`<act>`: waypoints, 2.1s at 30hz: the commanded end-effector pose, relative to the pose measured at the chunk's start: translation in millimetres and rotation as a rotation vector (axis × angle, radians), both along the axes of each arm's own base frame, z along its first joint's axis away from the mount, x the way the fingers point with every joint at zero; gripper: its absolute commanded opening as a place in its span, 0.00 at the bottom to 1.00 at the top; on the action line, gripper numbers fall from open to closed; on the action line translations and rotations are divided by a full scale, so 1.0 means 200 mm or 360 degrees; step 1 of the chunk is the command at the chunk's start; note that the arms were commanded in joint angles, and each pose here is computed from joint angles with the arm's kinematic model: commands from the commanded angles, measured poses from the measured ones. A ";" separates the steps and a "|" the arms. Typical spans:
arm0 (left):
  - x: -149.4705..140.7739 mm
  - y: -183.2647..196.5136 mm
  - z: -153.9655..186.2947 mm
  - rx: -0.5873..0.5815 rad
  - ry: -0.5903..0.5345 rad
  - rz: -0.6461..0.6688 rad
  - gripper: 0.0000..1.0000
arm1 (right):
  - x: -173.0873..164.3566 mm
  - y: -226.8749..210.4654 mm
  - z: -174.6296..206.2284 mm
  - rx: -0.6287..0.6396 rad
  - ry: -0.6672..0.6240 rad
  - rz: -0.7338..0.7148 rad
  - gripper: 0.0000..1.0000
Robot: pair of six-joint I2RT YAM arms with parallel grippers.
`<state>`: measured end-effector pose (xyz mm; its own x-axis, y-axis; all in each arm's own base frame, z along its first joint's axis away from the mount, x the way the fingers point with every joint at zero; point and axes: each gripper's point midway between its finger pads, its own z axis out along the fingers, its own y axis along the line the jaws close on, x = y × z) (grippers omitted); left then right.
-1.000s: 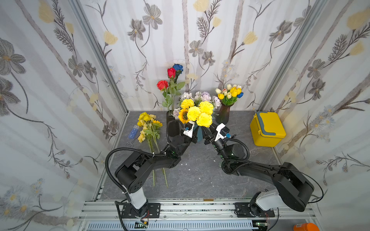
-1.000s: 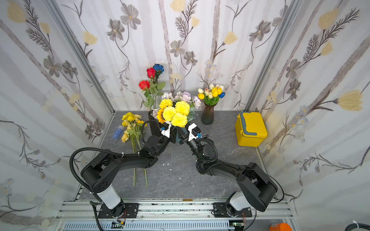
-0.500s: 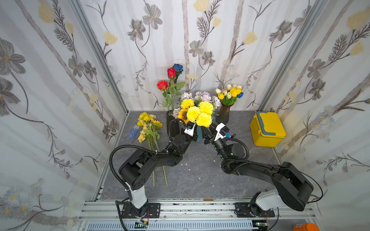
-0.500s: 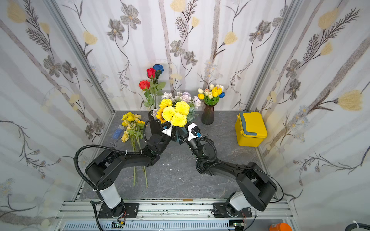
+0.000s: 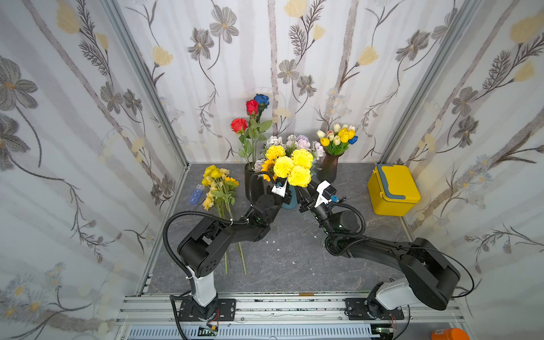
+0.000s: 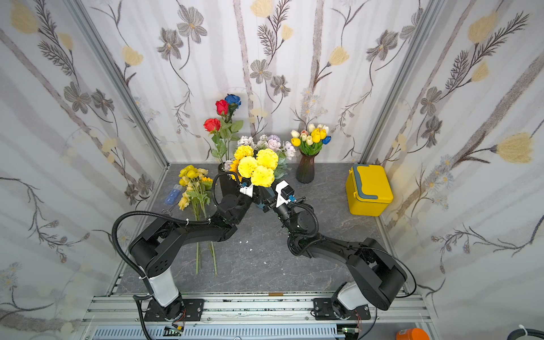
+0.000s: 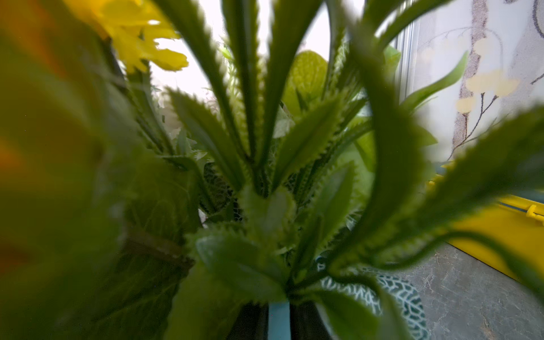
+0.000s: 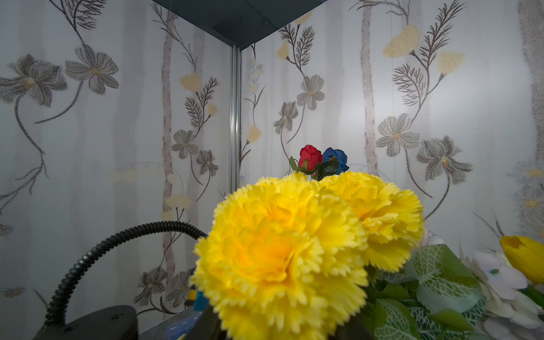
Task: Pick out yellow flowers from the vase
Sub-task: Pick up the flower from the vase.
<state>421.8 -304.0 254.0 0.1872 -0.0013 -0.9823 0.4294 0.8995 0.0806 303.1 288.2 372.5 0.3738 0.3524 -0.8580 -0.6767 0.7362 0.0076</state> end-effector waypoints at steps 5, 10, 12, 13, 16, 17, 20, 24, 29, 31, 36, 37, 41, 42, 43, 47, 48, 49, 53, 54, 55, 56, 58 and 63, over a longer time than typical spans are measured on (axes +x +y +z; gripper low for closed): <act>-0.01 0.01 0.02 -0.0015 -0.0023 0.0008 0.13 | -0.01 -0.01 0.04 0.0043 -0.0042 0.0002 0.40; -0.02 0.01 0.02 -0.0003 -0.0024 0.0001 0.10 | -0.01 -0.02 0.05 0.0050 -0.0044 -0.0002 0.40; -0.03 0.02 0.04 -0.0006 -0.0032 -0.0003 0.10 | -0.01 -0.02 0.06 0.0054 -0.0045 -0.0006 0.42; -0.03 0.02 0.04 -0.0002 -0.0034 -0.0004 0.10 | -0.02 -0.02 0.06 0.0054 -0.0044 -0.0006 0.43; -0.06 0.01 0.06 0.0011 -0.0042 -0.0017 0.08 | -0.03 -0.03 0.07 0.0056 -0.0053 -0.0004 0.54; -0.07 0.01 0.07 0.0012 -0.0044 -0.0025 0.08 | -0.03 -0.04 0.08 0.0062 -0.0056 -0.0012 0.59; -0.11 0.00 0.12 0.0015 -0.0058 -0.0061 0.07 | -0.06 -0.08 0.11 0.0068 -0.0072 -0.0031 0.68; -0.16 -0.02 0.17 0.0026 -0.0053 -0.0111 0.07 | -0.08 -0.13 0.13 0.0047 -0.0070 -0.0077 0.76; -0.20 0.01 0.19 0.0010 -0.0043 -0.0133 0.08 | -0.10 -0.18 0.09 0.0001 -0.0042 -0.0117 0.84; -0.23 0.02 0.20 0.0002 -0.0040 -0.0147 0.08 | -0.12 -0.20 0.07 -0.0010 -0.0036 -0.0128 0.86; -0.27 0.03 0.20 0.0000 -0.0021 -0.0189 0.10 | -0.14 -0.23 0.04 -0.0035 -0.0016 -0.0136 0.88; -0.28 0.04 0.21 -0.0008 -0.0021 -0.0197 0.10 | -0.14 -0.23 0.04 -0.0039 -0.0010 -0.0137 0.88; -0.31 0.04 0.24 -0.0025 -0.0009 -0.0229 0.10 | -0.14 -0.25 0.01 -0.0049 0.0013 -0.0155 0.88; -0.31 0.04 0.25 -0.0028 -0.0013 -0.0236 0.10 | -0.14 -0.25 0.00 -0.0054 0.0023 -0.0158 0.88; -0.32 0.04 0.26 -0.0029 -0.0012 -0.0243 0.10 | -0.14 -0.25 -0.01 -0.0053 0.0028 -0.0158 0.88; -0.34 0.06 0.31 -0.0060 -0.0024 -0.0253 0.10 | -0.14 -0.25 -0.04 -0.0059 0.0054 -0.0151 0.88; -0.35 0.06 0.32 -0.0068 -0.0025 -0.0258 0.09 | -0.14 -0.26 -0.04 -0.0056 0.0056 -0.0151 0.88; -0.35 0.06 0.34 -0.0073 -0.0019 -0.0264 0.09 | -0.14 -0.26 -0.05 -0.0058 0.0067 -0.0155 0.88; -0.38 0.08 0.37 -0.0094 0.0014 -0.0282 0.07 | -0.15 -0.28 -0.08 -0.0074 0.0090 -0.0169 0.88; -0.39 0.08 0.39 -0.0097 0.0023 -0.0289 0.07 | -0.14 -0.28 -0.09 -0.0085 0.0098 -0.0176 0.88; -0.40 0.09 0.39 -0.0095 0.0037 -0.0295 0.06 | -0.14 -0.29 -0.09 -0.0087 0.0103 -0.0182 0.88; -0.41 0.09 0.40 -0.0102 0.0047 -0.0294 0.06 | -0.14 -0.29 -0.10 -0.0091 0.0112 -0.0183 0.88; -0.43 0.12 0.40 -0.0103 0.0056 -0.0291 0.06 | -0.14 -0.29 -0.11 -0.0106 0.0125 -0.0187 0.88; -0.46 0.16 0.41 -0.0097 0.0072 -0.0274 0.05 | -0.14 -0.28 -0.13 -0.0110 0.0139 -0.0172 0.87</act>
